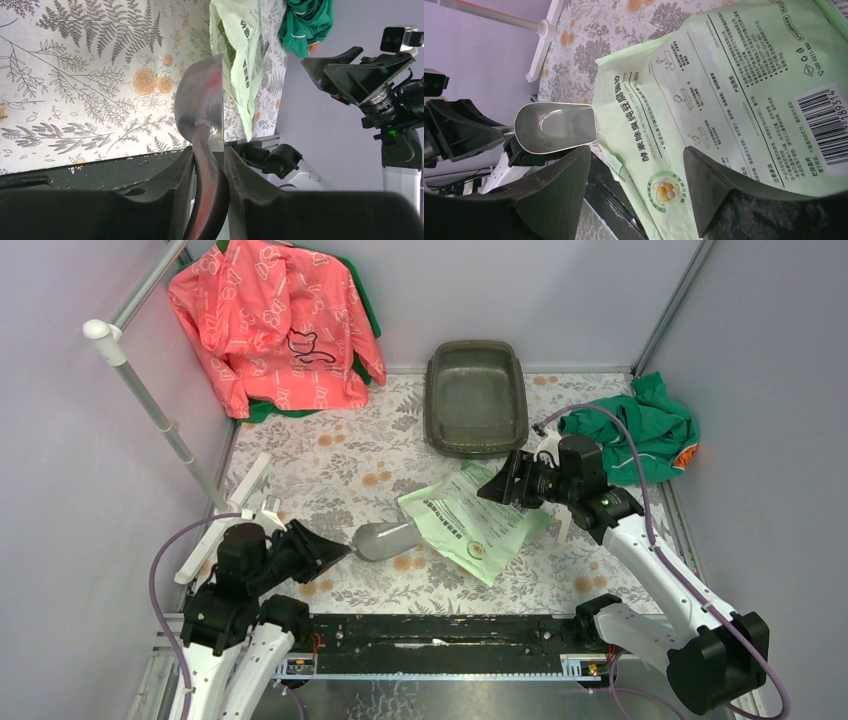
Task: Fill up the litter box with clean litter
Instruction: 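Scoop the cat litter from the cat litter bag.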
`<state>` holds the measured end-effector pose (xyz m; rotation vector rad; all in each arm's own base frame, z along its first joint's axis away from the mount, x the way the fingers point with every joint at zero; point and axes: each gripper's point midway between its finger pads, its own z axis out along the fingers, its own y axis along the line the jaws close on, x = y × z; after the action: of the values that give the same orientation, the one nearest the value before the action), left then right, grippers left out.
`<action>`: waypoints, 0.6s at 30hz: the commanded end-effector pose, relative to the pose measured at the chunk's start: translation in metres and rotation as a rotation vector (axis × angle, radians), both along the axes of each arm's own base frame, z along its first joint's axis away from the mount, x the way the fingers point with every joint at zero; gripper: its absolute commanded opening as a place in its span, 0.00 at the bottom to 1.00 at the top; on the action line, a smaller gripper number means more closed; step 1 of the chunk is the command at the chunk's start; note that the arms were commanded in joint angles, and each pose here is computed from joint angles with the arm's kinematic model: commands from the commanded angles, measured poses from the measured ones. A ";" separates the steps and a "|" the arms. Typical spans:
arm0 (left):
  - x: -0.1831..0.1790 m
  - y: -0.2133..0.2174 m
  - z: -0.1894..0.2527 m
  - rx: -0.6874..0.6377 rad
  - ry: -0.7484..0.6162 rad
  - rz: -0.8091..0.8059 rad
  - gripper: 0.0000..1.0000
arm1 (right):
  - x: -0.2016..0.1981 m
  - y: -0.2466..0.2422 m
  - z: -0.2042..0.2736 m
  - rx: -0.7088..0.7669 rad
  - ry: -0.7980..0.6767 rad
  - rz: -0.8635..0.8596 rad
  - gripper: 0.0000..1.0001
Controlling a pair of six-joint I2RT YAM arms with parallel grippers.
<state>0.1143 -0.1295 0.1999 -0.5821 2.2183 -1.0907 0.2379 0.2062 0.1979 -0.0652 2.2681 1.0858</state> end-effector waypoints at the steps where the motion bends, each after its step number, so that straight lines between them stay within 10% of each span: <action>1: 0.014 -0.001 0.009 0.019 -0.062 -0.003 0.00 | 0.002 0.002 0.012 0.025 -0.062 0.024 0.76; 18: 0.042 -0.013 0.007 -0.021 -0.080 -0.014 0.00 | 0.000 0.001 0.001 0.031 -0.050 0.034 0.76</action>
<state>0.1412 -0.1341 0.1916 -0.5822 2.2366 -1.0606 0.2352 0.2046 0.1854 -0.0644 2.2840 1.0940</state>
